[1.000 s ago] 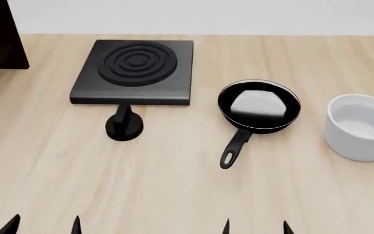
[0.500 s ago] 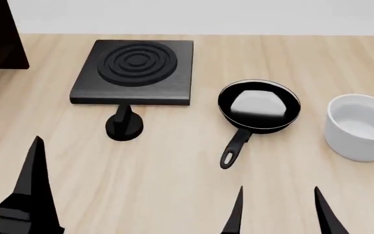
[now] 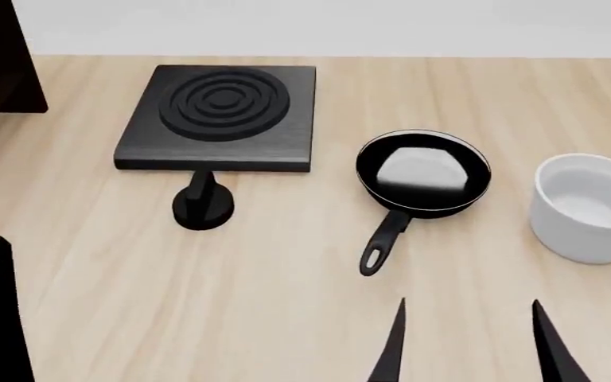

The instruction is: Put the frying pan under the cabinet shelf.

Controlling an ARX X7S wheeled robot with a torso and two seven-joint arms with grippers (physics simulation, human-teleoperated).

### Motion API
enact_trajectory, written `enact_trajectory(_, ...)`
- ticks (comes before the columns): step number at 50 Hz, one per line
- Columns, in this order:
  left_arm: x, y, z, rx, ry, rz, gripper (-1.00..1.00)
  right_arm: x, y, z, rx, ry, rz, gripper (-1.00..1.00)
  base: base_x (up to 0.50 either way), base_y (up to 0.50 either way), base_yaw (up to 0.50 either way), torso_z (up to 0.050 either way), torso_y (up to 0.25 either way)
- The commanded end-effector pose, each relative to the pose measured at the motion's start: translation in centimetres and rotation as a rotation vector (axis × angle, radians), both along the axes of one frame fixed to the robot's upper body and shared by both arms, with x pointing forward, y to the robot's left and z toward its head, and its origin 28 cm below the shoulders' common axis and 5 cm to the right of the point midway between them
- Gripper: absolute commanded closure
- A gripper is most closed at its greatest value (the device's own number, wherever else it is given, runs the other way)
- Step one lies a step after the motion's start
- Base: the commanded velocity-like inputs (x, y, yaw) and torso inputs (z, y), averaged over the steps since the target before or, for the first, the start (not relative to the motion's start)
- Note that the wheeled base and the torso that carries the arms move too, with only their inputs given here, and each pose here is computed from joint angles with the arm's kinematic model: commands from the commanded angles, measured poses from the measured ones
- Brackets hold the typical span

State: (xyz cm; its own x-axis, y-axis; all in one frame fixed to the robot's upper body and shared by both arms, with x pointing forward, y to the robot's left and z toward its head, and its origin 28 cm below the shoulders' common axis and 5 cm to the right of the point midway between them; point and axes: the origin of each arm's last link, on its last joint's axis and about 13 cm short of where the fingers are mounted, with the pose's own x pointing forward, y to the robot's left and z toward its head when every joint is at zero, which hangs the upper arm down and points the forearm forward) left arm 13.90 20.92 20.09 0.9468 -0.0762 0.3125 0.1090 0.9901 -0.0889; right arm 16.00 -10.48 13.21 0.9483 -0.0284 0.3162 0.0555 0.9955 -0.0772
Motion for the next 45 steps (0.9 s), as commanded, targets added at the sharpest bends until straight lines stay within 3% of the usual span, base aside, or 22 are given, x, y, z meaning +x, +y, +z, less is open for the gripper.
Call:
enact_trajectory(1,1.0,3.1,0.6,-0.045,-0.002,0.172,-1.0,-0.6,0.0,0.6,-0.003,-0.015,-0.005,-1.0,0.0,0.0,0.0,0.0,0.0)
enact_trajectory(7,1.1,4.9,1.1,-0.097,-0.08,0.288,-1.0,-0.6,-0.1,0.9,-0.001,-0.02,-0.007,-1.0,0.0,0.0,0.0,0.0,0.0)
enact_trajectory(9,0.8,5.6,1.4,-0.164,-0.11,0.317,-1.0,-0.5,-0.2,0.9,-0.001,-0.02,-0.012,-1.0,0.0,0.0,0.0,0.0,0.0)
enact_trajectory(12,0.3,6.1,2.0,-0.201,-0.179,0.37,-1.0,-0.5,-0.2,0.9,-0.005,-0.02,-0.009,-1.0,0.0,0.0,0.0,0.0,0.0)
enact_trajectory(14,-0.1,6.7,2.4,-0.292,-0.227,0.417,-1.0,-0.7,-0.2,0.9,-0.002,-0.021,-0.003,-1.0,0.0,0.0,0.0,0.0,0.0)
enact_trajectory(19,-0.3,7.5,3.0,-0.397,-0.358,0.496,-1.0,-0.6,-0.2,1.0,-0.014,-0.025,-0.008,-1.0,0.0,0.0,0.0,0.0,0.0)
enact_trajectory(21,-1.0,8.0,3.4,-0.48,-0.422,0.528,-1.0,-0.7,-0.2,1.1,-0.011,-0.025,-0.006,-1.0,0.0,0.0,0.0,0.0,0.0)
enact_trajectory(23,-1.3,8.4,3.5,-0.532,-0.413,0.54,-1.0,-0.7,-0.2,1.1,-0.012,-0.025,-0.003,-1.0,0.0,0.0,0.0,0.0,0.0)
enact_trajectory(29,-2.3,9.6,3.2,-0.659,-0.516,0.641,-1.0,-1.1,0.2,1.4,-0.033,-0.017,0.011,-1.0,0.0,0.0,0.0,0.0,0.0)
enact_trajectory(35,-2.9,9.9,3.9,-0.663,-0.562,0.701,-1.0,-1.2,0.1,1.6,-0.031,-0.019,-0.004,-1.0,0.0,0.0,0.0,0.0,0.0)
enact_trajectory(37,-3.0,10.1,3.0,-0.67,-0.573,0.708,-1.0,-1.3,0.1,1.6,-0.033,-0.018,0.001,-1.0,0.0,0.0,0.0,0.0,0.0)
enact_trajectory(39,-3.4,10.3,2.9,-0.686,-0.611,0.733,-1.0,-1.2,0.1,1.5,-0.081,-0.028,-0.023,-1.0,0.0,0.0,0.0,0.0,0.0)
enact_trajectory(45,-3.6,10.4,3.0,-0.682,-0.607,0.754,-1.0,-1.2,0.0,1.6,-0.063,-0.039,-0.028,-1.0,0.0,0.0,0.0,0.0,0.0)
